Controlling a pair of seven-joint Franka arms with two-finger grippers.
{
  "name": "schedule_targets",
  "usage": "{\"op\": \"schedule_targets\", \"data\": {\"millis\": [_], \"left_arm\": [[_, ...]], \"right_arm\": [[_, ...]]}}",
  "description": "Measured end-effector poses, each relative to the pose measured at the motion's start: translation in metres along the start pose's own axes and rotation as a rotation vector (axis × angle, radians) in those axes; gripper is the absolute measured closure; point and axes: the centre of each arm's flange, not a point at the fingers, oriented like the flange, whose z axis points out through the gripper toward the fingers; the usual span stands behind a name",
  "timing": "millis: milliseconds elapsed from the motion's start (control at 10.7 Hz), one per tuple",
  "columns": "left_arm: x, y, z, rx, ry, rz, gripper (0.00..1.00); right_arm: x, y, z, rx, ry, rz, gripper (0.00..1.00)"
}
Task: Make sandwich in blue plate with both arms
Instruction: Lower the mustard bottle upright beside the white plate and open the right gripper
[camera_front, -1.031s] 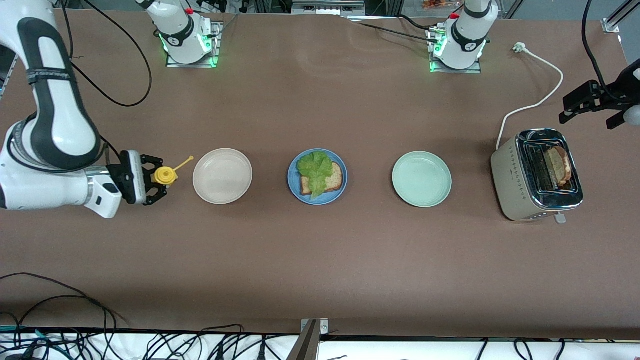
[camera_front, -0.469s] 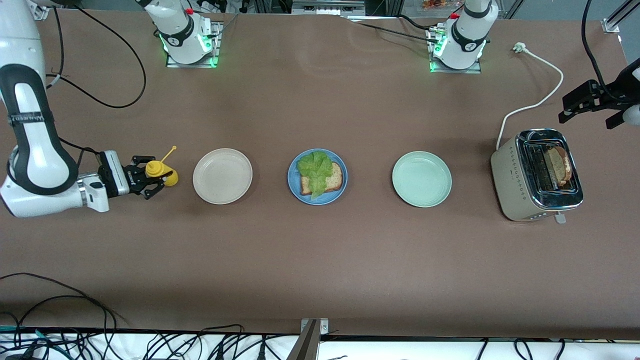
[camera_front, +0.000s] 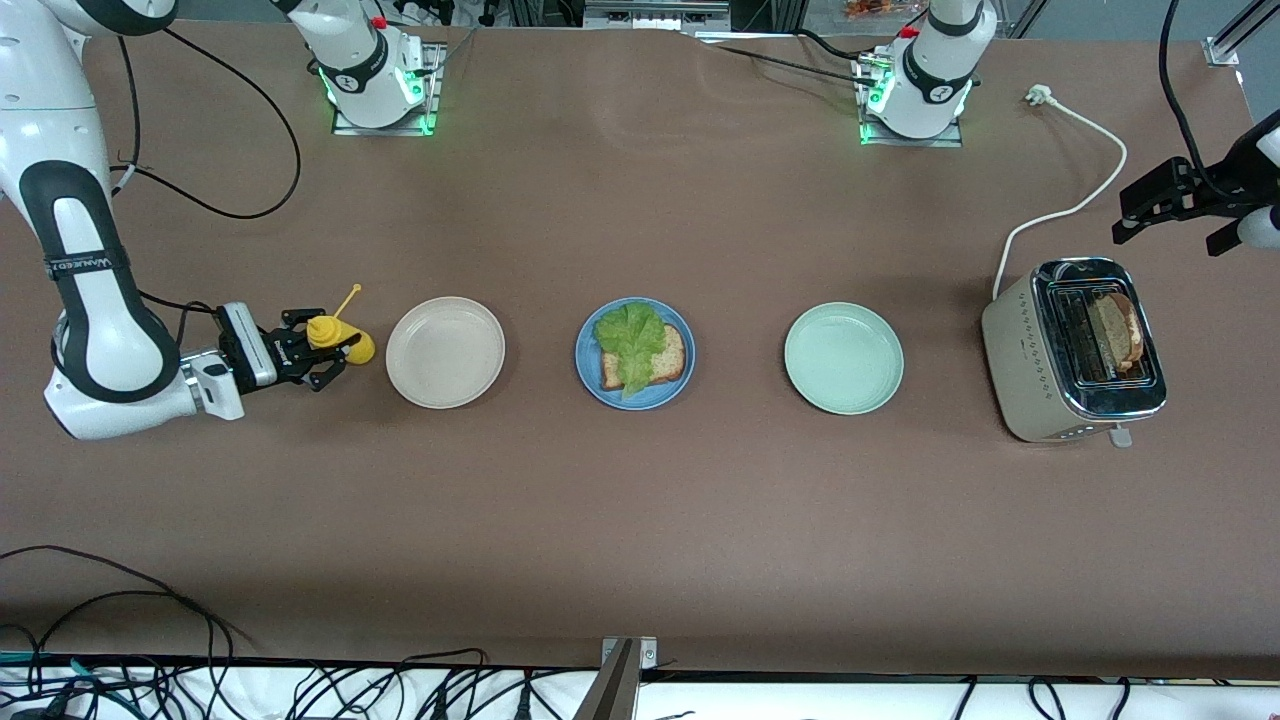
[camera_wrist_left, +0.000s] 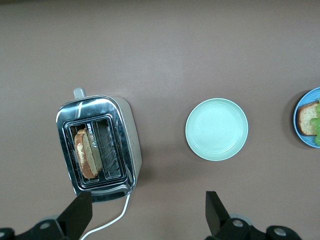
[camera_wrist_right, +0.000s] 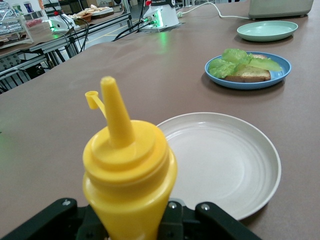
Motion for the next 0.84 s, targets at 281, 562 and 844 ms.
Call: {"op": "schedule_targets", "data": {"millis": [281,562,844], "left_arm": [[0.0,0.001,0.001,0.0,-0.003,0.001,0.0],[0.0,0.001,0.003,-0.001,-0.006,0.001,0.0],[0.0,0.001,0.006,-0.002,-0.012,0.001,0.0]], "right_arm": [[-0.02,-0.006,0.005,0.003,0.014,0.028,0.9],[-0.023,-0.005,0.009,0.007,0.017,0.028,0.85],[-0.025,-0.005,0.006,0.005,0.002,0.034,0.5]]}}
